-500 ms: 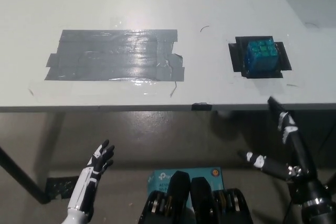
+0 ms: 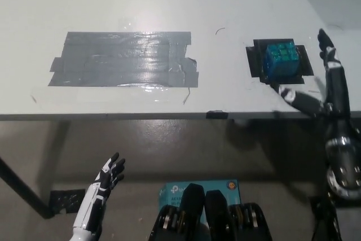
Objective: A rubick's cube is kept in the black marked spot on the table and the robot uses its right arm to pick it up and hands it to a person
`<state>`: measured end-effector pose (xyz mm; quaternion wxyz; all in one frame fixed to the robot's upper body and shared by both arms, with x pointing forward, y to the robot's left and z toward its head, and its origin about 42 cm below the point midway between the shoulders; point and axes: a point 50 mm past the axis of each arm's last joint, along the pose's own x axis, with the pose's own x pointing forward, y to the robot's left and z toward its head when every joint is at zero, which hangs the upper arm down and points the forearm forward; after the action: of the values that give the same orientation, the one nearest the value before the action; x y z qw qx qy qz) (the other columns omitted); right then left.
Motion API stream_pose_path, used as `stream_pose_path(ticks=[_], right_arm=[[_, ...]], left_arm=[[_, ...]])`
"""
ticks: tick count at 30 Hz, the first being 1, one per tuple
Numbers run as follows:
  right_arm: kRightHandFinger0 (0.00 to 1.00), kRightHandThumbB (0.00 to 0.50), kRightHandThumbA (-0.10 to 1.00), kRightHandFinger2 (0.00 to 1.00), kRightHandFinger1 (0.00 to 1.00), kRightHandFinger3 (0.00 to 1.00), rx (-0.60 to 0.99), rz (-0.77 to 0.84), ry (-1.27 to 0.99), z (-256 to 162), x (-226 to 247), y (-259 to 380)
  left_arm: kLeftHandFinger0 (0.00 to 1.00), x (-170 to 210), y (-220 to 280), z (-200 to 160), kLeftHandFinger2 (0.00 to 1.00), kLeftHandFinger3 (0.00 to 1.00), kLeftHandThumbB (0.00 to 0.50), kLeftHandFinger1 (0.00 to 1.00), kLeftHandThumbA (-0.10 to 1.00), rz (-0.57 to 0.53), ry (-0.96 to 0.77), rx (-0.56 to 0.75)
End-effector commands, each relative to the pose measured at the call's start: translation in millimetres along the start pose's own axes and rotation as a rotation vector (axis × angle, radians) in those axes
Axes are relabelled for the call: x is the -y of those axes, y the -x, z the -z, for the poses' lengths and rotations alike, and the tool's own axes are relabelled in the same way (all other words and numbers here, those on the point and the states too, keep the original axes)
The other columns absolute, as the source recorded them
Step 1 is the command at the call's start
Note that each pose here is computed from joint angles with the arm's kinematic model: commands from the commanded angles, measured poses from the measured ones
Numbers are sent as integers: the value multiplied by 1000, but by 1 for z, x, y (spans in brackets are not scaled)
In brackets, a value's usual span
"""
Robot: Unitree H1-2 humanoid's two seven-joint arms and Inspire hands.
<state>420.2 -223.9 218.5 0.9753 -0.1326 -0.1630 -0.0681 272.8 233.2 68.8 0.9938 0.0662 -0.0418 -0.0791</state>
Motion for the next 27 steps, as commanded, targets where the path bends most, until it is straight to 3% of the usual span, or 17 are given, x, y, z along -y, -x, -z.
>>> stream_pose_path(ticks=[1, 16, 20, 27], right_arm=[[1000, 373, 911, 1000, 1000, 1000, -19, 96, -31, -7, -6, -36], [1000, 371, 927, 1000, 1000, 1000, -174, 84, 49, 24, -43, -87], [1000, 391, 970, 1000, 1000, 1000, -214, 71, 75, 29, -45, -92], [1000, 393, 927, 1000, 1000, 1000, -239, 78, 50, 30, -47, -99]], left_arm=[[1000, -2, -5, -11, 1000, 1000, 226, 1000, 1000, 24, -4, 73], [1000, -1, -6, -13, 1000, 1000, 224, 1000, 1000, 26, -12, 78], [1000, -2, -8, -15, 1000, 1000, 212, 1000, 1000, 29, -20, 80], [1000, -2, -10, -18, 1000, 1000, 225, 1000, 1000, 28, -17, 81]])
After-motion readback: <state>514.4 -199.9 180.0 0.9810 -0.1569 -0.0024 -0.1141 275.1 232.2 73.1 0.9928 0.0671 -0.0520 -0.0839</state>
